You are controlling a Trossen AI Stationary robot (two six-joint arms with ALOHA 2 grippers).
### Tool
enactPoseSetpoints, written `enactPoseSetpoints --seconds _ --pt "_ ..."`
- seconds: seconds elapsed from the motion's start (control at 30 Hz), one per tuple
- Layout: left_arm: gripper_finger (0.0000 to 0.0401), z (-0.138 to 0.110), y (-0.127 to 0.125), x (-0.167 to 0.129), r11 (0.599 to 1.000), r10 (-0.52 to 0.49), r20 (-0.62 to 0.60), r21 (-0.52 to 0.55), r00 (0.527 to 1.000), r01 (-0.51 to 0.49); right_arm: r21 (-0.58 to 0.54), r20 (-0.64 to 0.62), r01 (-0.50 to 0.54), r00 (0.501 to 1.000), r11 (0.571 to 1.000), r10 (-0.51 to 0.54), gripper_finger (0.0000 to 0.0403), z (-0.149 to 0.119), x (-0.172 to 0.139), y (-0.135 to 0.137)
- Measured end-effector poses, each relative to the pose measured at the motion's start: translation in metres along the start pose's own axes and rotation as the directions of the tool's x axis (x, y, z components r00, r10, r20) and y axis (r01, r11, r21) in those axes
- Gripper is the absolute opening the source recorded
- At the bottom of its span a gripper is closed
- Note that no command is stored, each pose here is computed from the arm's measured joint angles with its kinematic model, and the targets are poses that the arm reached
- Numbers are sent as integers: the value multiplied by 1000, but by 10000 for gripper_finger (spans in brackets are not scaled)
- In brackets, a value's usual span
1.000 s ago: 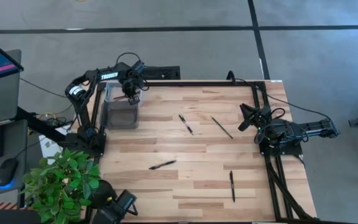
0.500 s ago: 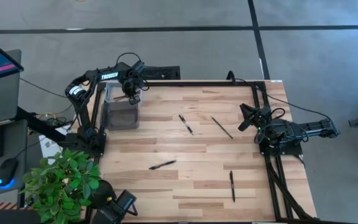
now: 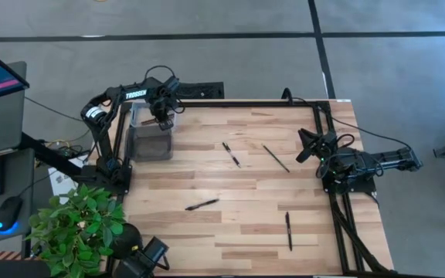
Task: Sort pens & pencils
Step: Put the brown pencil into the white bin, then put the silver pen into the black bin
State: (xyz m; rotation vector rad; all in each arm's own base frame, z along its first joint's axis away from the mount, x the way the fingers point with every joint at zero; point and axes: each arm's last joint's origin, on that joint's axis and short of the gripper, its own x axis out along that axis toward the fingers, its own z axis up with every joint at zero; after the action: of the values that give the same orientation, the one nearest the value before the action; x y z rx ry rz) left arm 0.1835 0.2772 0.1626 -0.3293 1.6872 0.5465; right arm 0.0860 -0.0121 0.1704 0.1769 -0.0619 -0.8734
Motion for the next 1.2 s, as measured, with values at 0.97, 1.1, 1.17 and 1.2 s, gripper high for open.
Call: enactPoseSetpoints --seconds 0.97,1.1,1.17,1.2 --pt "87 -57 -105 -179 897 -390 675 125 626 424 0 0 0 1000 1000 0 82 0 0 0" --pt "87 -53 -128 -182 888 -437 661 207 610 412 0 0 0 1000 1000 0 82 0 0 0" --pt "87 -53 -140 -184 883 -461 652 274 602 380 -1 0 0 1000 1000 0 82 0 0 0" --pt "87 -53 -146 -186 879 -474 648 308 596 364 -1 0 0 1000 1000 0 82 0 0 0"
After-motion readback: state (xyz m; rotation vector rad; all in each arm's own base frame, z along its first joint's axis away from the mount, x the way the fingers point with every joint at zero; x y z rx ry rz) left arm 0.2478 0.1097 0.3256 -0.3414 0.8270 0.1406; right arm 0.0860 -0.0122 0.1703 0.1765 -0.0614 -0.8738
